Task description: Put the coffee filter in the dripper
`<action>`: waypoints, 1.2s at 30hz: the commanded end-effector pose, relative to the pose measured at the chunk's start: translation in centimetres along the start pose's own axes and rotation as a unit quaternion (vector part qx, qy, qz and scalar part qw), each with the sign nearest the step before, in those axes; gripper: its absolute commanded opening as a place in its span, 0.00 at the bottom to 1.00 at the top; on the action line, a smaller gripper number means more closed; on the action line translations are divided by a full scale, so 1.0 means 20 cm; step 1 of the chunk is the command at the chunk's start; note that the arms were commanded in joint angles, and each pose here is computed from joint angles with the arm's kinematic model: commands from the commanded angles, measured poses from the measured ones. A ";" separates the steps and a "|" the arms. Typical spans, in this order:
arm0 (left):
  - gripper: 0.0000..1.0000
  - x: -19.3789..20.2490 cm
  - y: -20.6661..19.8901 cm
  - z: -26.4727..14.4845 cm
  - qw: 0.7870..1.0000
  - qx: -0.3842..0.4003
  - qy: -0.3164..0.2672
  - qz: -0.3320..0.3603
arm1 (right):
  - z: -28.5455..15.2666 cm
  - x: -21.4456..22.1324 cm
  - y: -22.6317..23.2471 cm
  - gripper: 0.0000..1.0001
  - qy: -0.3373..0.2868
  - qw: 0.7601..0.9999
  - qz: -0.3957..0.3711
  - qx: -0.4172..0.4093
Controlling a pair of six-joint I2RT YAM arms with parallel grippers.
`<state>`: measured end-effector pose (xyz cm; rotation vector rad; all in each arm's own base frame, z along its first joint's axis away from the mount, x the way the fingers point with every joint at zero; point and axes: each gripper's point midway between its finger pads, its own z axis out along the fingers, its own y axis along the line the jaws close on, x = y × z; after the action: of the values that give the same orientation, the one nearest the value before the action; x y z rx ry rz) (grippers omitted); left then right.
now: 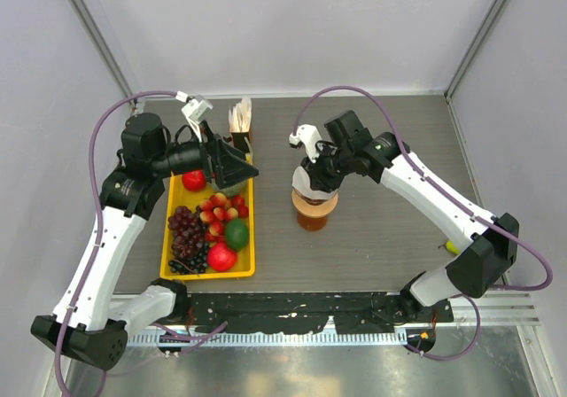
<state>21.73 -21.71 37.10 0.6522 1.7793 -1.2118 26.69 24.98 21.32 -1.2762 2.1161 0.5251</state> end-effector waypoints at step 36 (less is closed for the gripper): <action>0.86 -0.16 0.09 -0.14 0.996 -0.062 -0.060 -0.016 | 0.23 0.16 -0.01 0.25 0.072 0.997 -0.006 -0.018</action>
<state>23.96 -18.55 38.99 0.4746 1.7773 -1.1368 27.04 25.40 16.19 -1.3696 2.2293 0.4768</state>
